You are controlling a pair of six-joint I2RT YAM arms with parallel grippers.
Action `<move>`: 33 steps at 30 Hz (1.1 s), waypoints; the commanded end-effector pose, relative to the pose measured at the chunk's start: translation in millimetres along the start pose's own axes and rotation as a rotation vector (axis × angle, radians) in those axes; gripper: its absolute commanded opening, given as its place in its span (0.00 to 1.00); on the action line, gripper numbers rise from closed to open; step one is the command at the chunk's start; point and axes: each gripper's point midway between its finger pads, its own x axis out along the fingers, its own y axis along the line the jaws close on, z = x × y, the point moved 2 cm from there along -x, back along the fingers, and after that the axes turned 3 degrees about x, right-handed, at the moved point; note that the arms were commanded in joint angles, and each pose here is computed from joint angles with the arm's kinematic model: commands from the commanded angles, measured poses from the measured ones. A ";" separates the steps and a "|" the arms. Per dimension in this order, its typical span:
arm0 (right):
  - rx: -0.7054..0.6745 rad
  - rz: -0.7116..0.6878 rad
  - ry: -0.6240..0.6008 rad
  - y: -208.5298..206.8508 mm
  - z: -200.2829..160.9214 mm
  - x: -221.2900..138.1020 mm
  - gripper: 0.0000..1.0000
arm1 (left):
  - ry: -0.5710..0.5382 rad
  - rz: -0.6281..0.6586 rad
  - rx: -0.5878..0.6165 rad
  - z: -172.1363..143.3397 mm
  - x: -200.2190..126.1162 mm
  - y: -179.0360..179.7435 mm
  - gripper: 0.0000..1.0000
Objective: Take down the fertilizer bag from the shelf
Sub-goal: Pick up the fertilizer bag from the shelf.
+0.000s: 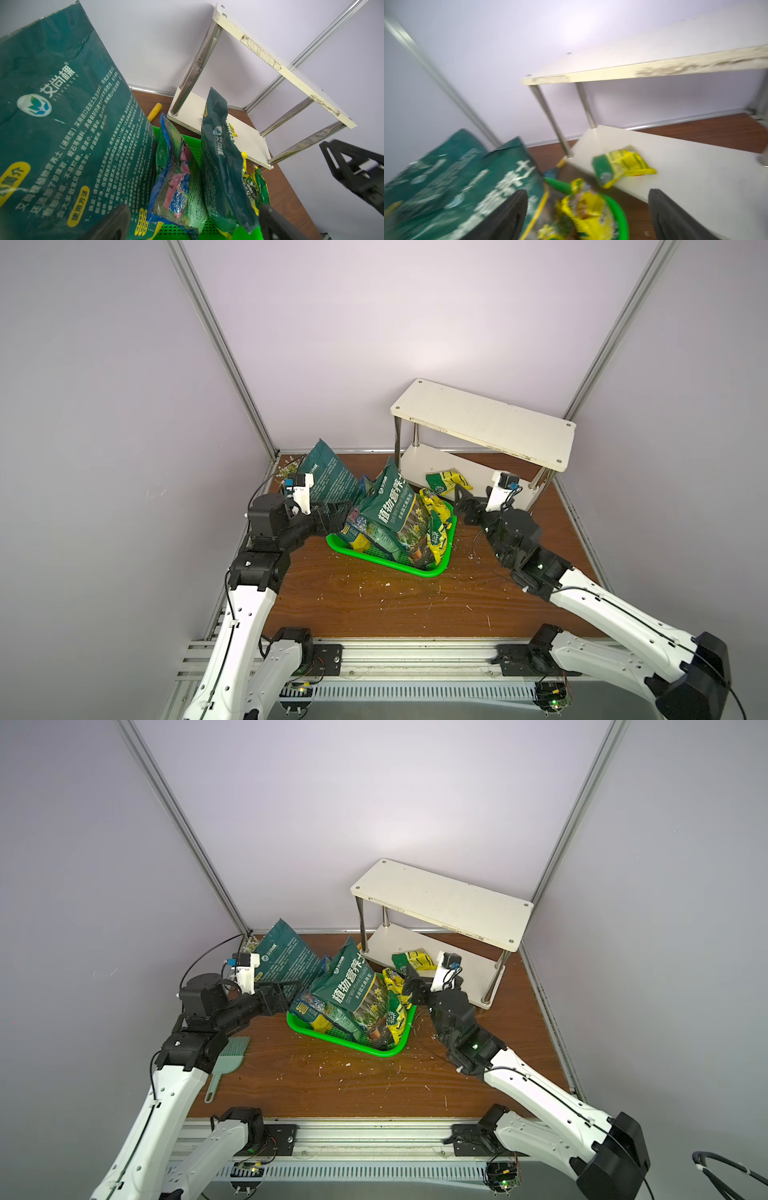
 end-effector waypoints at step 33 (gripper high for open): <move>-1.052 0.061 0.528 -43.2 -130.2 160.8 0.80 | -0.016 -0.017 0.013 -5.1 -6.5 -0.1 1.00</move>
